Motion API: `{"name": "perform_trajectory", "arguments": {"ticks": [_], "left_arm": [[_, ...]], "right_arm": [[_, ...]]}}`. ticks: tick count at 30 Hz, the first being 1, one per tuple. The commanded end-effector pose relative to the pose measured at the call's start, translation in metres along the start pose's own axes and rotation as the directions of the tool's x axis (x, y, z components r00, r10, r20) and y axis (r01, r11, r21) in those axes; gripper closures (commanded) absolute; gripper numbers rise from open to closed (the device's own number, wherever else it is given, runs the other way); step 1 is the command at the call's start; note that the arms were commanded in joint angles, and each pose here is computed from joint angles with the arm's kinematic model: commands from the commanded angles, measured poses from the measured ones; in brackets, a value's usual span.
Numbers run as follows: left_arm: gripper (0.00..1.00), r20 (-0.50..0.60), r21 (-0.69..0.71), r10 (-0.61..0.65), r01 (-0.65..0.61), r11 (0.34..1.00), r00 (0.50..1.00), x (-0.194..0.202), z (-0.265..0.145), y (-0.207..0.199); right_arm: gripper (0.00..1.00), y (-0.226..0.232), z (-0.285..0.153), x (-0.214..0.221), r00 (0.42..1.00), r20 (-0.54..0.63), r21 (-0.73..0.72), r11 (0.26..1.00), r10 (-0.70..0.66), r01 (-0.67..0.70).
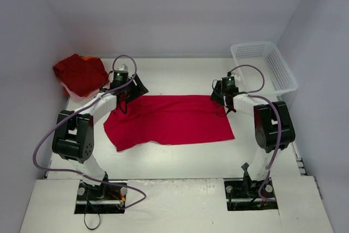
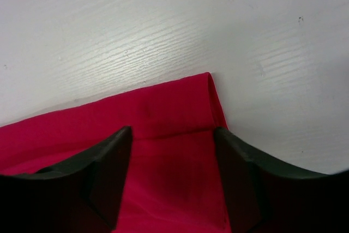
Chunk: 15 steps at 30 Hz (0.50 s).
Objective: Fold and stack the t-shirts
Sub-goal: Fold the tshirt
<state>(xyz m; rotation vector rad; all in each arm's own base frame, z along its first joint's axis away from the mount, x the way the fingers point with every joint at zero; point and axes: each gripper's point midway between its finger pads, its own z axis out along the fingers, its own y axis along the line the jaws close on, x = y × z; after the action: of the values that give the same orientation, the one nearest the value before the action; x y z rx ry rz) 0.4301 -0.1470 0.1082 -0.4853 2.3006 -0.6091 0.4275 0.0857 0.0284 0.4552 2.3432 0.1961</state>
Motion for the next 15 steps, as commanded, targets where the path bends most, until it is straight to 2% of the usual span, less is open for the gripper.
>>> {"name": "perform_trajectory", "arguments": {"ticks": [1, 9, 15], "left_arm": [[0.4, 0.096, 0.069, 0.03, -0.037, 0.997, 0.995, -0.0282, -0.0174, -0.0259], [0.4, 0.091, 0.065, 0.03, -0.036, 0.997, 0.995, -0.0261, -0.0167, -0.024], [0.4, 0.089, 0.063, 0.033, -0.038, 0.997, 0.995, -0.0239, -0.018, -0.0223]], "right_arm": [[0.47, 0.0046, 0.0042, -0.0119, 0.999, 0.041, -0.02, 1.0, 0.019, -0.018], [0.84, 0.0011, 0.0036, -0.0105, 0.999, 0.041, -0.01, 1.0, 0.015, -0.014], [0.91, 0.0046, -0.0038, -0.0189, 0.998, 0.061, -0.02, 1.0, 0.017, -0.016]]}}
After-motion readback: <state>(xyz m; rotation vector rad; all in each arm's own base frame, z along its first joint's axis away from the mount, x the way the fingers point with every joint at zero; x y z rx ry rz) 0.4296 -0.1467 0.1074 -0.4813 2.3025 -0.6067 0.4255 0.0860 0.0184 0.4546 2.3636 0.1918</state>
